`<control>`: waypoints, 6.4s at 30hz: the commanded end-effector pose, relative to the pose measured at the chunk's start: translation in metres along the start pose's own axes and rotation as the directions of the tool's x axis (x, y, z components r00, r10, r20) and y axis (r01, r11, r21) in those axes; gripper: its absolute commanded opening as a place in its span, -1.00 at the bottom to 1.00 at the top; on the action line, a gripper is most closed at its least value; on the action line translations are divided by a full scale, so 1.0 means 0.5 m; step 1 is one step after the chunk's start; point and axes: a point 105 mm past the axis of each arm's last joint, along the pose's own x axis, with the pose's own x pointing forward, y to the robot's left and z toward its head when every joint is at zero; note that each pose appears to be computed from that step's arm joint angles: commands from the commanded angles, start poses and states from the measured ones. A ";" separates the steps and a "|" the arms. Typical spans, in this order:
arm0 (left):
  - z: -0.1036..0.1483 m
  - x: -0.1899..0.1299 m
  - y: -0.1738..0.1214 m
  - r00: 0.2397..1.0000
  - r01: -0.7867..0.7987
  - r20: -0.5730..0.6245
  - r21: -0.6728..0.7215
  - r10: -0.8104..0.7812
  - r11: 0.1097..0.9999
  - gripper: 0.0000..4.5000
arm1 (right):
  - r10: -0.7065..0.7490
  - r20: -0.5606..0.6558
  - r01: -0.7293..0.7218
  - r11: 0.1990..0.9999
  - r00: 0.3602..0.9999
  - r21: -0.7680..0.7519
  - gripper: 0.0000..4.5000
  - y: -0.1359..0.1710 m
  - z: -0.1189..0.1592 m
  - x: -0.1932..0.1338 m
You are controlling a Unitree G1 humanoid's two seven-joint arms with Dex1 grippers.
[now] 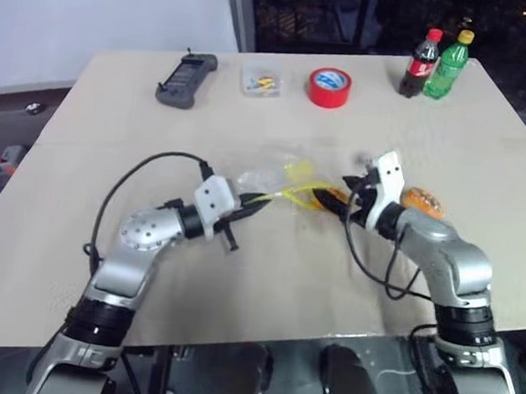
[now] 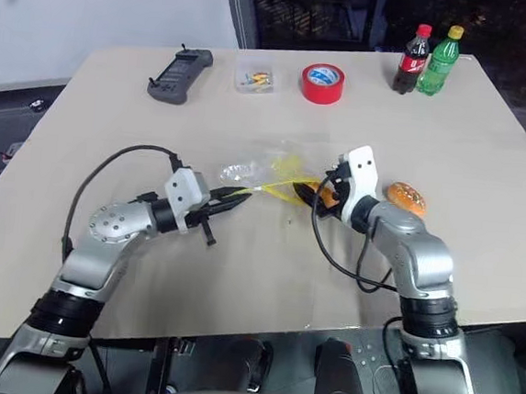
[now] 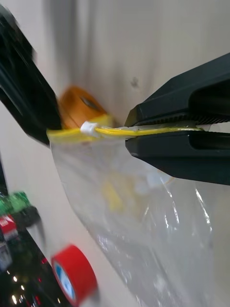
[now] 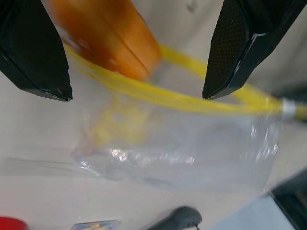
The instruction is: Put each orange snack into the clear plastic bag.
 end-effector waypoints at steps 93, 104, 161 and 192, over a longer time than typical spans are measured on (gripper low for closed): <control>0.063 0.024 -0.040 0.999 -0.044 -0.014 -0.070 0.043 0.997 -1.00 | -0.025 0.016 0.023 0.991 1.000 0.134 -0.98 0.065 0.004 0.049; 0.054 0.000 -0.058 1.000 0.004 -0.016 -0.142 -0.006 0.990 -1.00 | -0.143 0.142 0.077 0.916 0.980 0.393 -0.98 0.018 0.043 0.133; 0.039 0.060 0.020 0.983 -0.181 -0.010 -0.134 0.181 0.974 -1.00 | -0.076 0.036 0.080 0.988 0.996 -0.132 -0.59 -0.054 0.005 -0.121; 0.026 0.008 -0.062 0.999 0.005 -0.043 -0.039 -0.006 0.999 -1.00 | 0.201 0.014 -0.201 0.980 0.979 -0.009 -0.59 0.088 -0.014 0.144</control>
